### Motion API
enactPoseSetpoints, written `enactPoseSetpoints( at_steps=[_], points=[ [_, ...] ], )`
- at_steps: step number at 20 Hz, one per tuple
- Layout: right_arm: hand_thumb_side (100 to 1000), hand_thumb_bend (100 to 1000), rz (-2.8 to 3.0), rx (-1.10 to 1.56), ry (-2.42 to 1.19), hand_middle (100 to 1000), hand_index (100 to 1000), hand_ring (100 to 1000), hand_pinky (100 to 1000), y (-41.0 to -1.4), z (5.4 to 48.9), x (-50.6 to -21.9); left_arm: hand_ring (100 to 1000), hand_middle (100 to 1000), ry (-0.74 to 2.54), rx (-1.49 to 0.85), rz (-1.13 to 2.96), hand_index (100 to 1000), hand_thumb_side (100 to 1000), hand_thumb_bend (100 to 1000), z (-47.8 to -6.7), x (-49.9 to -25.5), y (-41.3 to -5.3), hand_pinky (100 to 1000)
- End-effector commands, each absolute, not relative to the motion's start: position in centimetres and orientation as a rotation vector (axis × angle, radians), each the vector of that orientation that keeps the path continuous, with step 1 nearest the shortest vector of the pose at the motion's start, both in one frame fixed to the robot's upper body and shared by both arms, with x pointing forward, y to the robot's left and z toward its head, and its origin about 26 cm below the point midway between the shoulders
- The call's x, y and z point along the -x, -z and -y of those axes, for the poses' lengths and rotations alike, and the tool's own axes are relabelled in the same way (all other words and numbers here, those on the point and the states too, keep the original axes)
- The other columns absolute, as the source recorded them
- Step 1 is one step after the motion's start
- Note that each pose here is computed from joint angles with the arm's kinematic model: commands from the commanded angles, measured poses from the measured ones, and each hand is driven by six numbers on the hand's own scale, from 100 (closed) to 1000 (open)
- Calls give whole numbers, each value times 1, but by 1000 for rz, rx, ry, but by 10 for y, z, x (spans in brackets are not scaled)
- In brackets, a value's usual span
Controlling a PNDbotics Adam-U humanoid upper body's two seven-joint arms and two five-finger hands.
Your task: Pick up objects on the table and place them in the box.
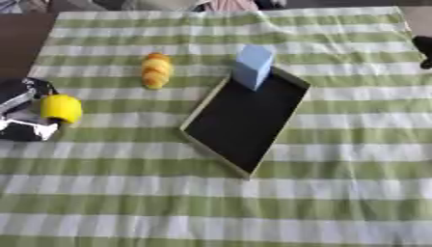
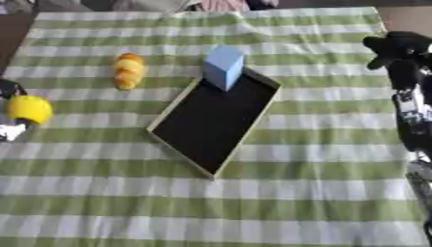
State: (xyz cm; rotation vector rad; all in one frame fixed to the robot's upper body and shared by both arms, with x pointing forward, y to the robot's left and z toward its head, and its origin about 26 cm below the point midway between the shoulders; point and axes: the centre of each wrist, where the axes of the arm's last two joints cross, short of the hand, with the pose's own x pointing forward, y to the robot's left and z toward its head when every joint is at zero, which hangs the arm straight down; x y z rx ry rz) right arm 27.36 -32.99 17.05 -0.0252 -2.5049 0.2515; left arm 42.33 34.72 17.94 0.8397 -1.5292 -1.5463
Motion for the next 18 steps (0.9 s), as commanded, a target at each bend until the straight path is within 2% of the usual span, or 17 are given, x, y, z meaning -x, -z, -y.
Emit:
enactPoseSetpoints(
  at_steps=[1, 5, 10, 13, 18],
  points=[
    [470, 100, 2519, 47, -276, 518, 781, 826, 960, -176, 331, -271, 743, 588, 1549, -924, 1641, 629, 189, 100, -349, -419, -212, 710],
    [470, 100, 2522, 59, -279, 519, 782, 826, 958, -176, 333, -271, 643, 509, 1577, -967, 1905, 606, 149, 100, -319, -410, -248, 599],
    [470, 100, 2554, 79, -296, 523, 782, 825, 951, -180, 339, -269, 616, 490, 1731, -786, 2192, 606, 164, 100, -236, -411, -279, 586],
    [470, 100, 2573, 98, -318, 524, 783, 825, 948, -182, 344, -267, 615, 492, 1808, -645, 2244, 609, 200, 100, -192, -417, -280, 585],
    [470, 100, 2588, 112, -373, 524, 783, 825, 943, -185, 351, -264, 608, 488, 1909, -459, 2202, 611, 279, 100, -137, -429, -260, 580]
  ],
)
